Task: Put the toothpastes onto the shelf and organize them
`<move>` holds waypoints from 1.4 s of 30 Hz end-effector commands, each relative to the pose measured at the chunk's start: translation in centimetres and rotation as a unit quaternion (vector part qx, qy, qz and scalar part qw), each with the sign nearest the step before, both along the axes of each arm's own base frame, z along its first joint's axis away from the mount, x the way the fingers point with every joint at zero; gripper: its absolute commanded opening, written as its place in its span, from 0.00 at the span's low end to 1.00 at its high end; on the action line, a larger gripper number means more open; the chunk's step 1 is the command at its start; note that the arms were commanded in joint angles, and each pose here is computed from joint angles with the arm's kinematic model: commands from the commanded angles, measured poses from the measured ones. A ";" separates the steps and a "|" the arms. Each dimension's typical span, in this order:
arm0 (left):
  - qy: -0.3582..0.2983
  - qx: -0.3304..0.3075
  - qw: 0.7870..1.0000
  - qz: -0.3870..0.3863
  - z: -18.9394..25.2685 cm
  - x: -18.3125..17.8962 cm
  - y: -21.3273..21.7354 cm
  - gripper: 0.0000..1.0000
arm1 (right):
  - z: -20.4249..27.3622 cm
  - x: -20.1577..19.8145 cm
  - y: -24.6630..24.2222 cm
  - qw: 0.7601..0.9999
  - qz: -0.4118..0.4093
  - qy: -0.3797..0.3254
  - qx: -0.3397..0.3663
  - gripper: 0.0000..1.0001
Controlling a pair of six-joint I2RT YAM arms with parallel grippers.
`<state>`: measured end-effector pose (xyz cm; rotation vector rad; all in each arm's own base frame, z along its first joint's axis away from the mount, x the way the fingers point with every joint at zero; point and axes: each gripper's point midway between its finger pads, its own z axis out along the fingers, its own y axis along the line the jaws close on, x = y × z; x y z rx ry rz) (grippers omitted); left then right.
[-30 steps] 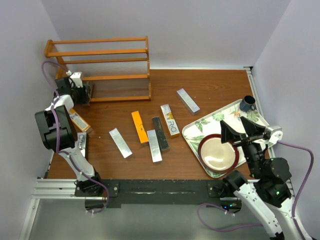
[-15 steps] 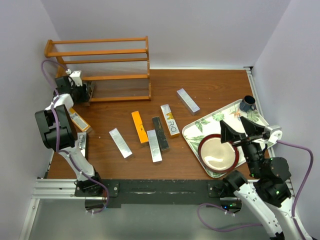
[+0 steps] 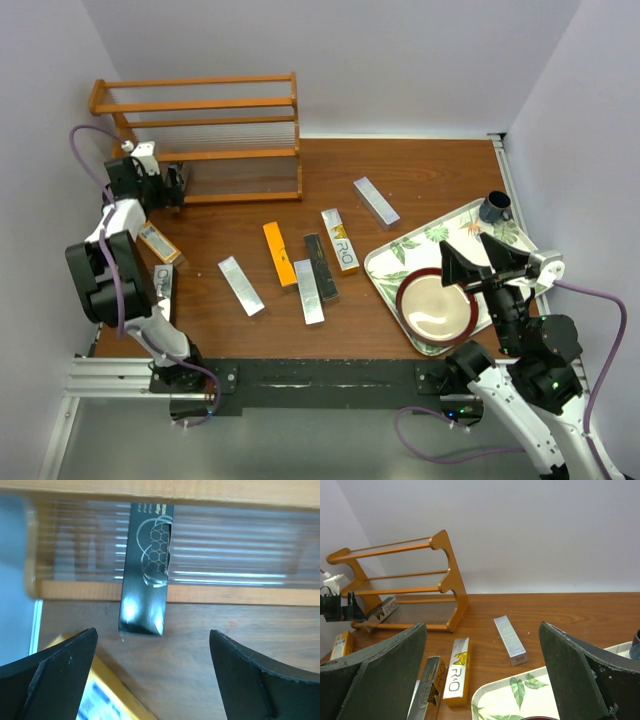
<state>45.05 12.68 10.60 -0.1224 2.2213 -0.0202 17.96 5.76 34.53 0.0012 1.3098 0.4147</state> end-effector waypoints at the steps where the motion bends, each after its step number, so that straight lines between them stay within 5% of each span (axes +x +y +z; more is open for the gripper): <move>1: -0.066 -0.026 0.995 0.073 5.1 -1.0 -0.2 1.00 | 0.8 -0.4 -0.1 1.000 0.005 -0.014 0.009 0.99; 9: -0.059 -0.013 0.991 0.123 7.5 -6.2 -5.6 1.00 | 0.9 -0.5 -0.3 1.000 -0.001 -0.012 0.013 0.99; 18: -0.084 -0.137 0.979 0.125 8.8 -11.1 -12.8 1.00 | 0.7 -0.1 -0.2 1.000 -0.002 -0.004 0.008 0.99; 34: -0.005 -0.231 0.973 0.022 5.6 -17.6 -28.5 1.00 | -1.5 2.7 1.9 0.997 0.002 0.069 -0.040 0.99; 42: 0.047 -0.169 0.984 0.029 3.0 -20.2 -35.5 0.98 | -2.2 3.4 2.4 0.995 0.002 0.083 -0.051 0.99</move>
